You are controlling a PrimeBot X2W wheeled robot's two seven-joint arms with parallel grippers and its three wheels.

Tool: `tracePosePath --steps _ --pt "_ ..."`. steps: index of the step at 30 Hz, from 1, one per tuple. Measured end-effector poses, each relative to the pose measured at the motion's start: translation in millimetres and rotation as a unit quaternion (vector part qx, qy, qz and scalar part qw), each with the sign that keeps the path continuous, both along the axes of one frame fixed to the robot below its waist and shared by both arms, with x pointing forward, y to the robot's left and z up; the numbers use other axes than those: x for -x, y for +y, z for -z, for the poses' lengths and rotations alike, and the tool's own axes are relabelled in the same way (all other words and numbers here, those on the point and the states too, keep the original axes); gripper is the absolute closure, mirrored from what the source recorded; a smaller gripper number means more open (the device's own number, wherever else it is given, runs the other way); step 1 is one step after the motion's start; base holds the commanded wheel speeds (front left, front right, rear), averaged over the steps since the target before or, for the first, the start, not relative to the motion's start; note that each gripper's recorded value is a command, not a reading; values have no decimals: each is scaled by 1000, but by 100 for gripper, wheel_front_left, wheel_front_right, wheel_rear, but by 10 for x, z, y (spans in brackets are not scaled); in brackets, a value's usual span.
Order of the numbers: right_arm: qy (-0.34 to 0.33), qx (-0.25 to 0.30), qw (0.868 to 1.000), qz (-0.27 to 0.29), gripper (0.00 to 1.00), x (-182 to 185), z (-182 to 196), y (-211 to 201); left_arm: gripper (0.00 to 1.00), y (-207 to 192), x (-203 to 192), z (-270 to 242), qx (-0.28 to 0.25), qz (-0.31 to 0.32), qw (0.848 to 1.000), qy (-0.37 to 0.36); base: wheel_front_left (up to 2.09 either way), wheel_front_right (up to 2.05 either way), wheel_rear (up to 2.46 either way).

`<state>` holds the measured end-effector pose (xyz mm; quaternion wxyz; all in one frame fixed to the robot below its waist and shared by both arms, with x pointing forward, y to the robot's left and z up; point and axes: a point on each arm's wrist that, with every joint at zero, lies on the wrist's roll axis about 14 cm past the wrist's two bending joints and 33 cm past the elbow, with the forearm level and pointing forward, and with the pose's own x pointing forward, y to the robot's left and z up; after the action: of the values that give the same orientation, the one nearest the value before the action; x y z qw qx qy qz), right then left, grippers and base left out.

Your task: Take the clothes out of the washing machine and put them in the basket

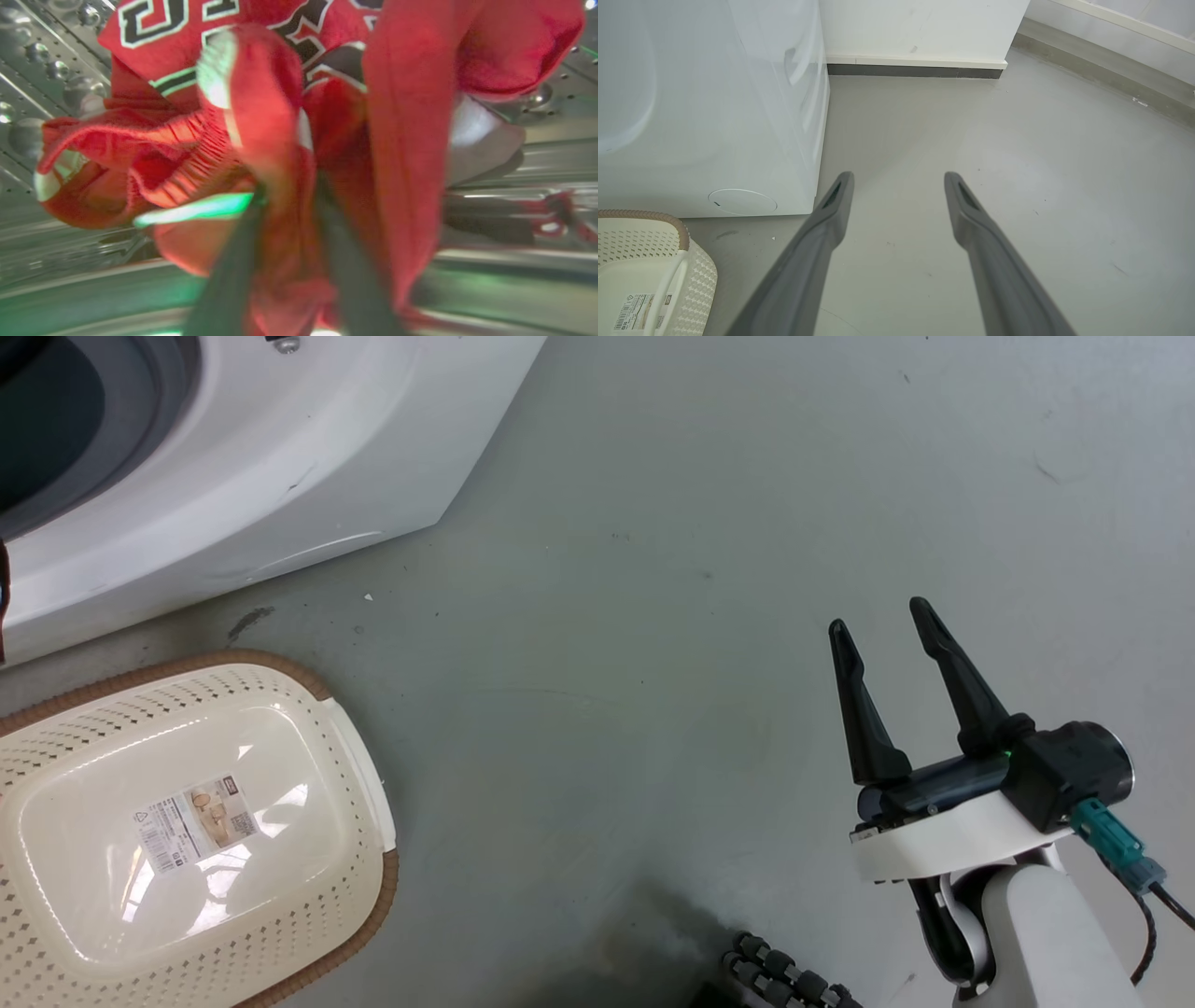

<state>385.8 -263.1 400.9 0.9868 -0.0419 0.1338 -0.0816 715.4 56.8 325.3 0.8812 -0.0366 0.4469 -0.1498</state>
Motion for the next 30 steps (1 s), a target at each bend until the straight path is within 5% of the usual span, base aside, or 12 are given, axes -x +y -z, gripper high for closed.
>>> tracePosePath --steps 10,30 --pt "-13 2 1000 -1 0 -41 -76 -16 100 32 -177 -369 2 -7 993 -119 0 0 0" --pt "-81 12 996 -32 0 -71 -531 147 100 206 405 -1058 33 -49 926 -374 0 0 0"
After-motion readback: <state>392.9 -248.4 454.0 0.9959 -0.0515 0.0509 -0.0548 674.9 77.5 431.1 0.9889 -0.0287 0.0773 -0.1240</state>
